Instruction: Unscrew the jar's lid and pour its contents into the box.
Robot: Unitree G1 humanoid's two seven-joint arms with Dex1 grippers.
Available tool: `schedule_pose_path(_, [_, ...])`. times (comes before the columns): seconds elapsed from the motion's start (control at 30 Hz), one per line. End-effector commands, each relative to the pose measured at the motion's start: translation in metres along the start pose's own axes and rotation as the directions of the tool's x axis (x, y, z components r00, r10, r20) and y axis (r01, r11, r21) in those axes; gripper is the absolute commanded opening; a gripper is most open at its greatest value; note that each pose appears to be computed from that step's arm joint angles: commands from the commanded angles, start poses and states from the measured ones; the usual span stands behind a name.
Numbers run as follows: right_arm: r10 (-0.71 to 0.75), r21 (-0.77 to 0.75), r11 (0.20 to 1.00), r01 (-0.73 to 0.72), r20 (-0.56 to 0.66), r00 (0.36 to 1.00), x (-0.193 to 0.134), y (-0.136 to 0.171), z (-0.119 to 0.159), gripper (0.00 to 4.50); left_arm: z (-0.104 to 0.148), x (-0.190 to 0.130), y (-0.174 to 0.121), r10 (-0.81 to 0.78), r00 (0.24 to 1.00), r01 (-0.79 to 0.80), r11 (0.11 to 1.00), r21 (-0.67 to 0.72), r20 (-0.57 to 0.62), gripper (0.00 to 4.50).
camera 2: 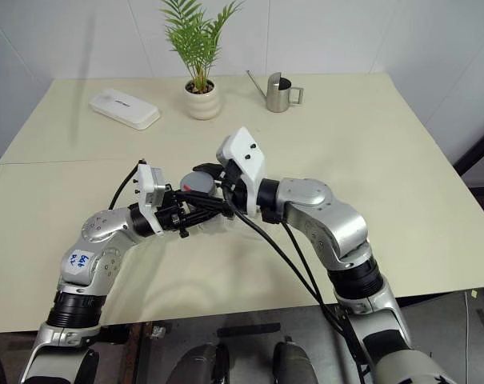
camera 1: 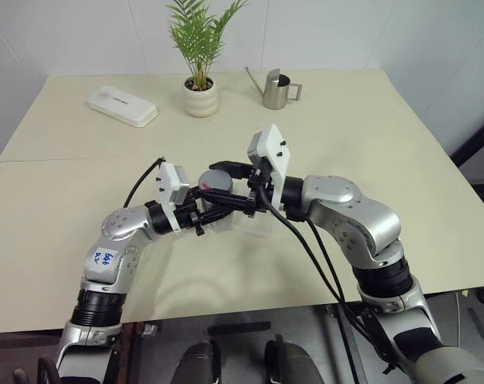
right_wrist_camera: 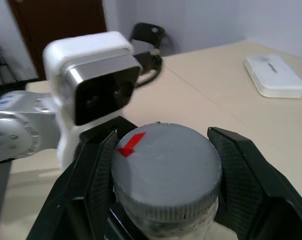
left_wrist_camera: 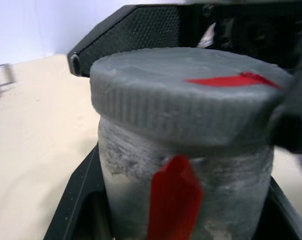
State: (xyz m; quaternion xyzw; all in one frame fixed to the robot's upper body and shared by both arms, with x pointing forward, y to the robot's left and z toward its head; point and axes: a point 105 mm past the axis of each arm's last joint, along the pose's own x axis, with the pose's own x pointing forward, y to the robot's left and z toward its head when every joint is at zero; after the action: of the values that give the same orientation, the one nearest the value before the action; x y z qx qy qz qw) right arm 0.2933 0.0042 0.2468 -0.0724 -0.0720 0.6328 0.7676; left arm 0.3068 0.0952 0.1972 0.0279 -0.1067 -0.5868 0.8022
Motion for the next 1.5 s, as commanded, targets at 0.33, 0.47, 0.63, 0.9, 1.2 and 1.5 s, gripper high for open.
schedule_pose_path(0.33, [0.452,-0.216,0.864,-0.454,-0.062,0.89,-0.012,0.013,0.049,2.55,0.04,0.006,-0.004,-0.359,0.933,0.359,0.932,0.052,-0.011,2.01])
schedule_pose_path(0.47, [0.438,-0.209,0.874,-0.44,-0.056,0.897,-0.012,0.008,0.049,2.55,0.04,0.007,-0.006,-0.356,0.934,0.356,0.932,0.068,-0.001,2.01])
schedule_pose_path(0.63, [0.351,-0.193,0.92,-0.342,0.015,0.936,-0.016,-0.003,0.052,3.6,0.041,0.002,-0.002,-0.305,0.952,0.303,0.95,0.079,0.011,2.01])
schedule_pose_path(0.9, [0.214,-0.186,0.962,-0.198,0.071,0.974,-0.024,-0.008,0.052,4.23,0.037,-0.005,0.015,-0.161,0.987,0.16,0.98,0.119,-0.004,2.01])
schedule_pose_path(1.2, [0.14,-0.182,0.975,-0.13,0.041,0.989,-0.002,-0.012,0.037,4.23,0.033,0.005,0.008,-0.197,0.98,0.197,0.975,0.107,-0.006,2.01])
schedule_pose_path(1.5, [0.105,-0.183,0.978,-0.097,0.035,0.994,0.001,-0.021,0.036,4.23,0.031,0.005,0.004,-0.215,0.977,0.215,0.971,0.104,-0.015,2.01])
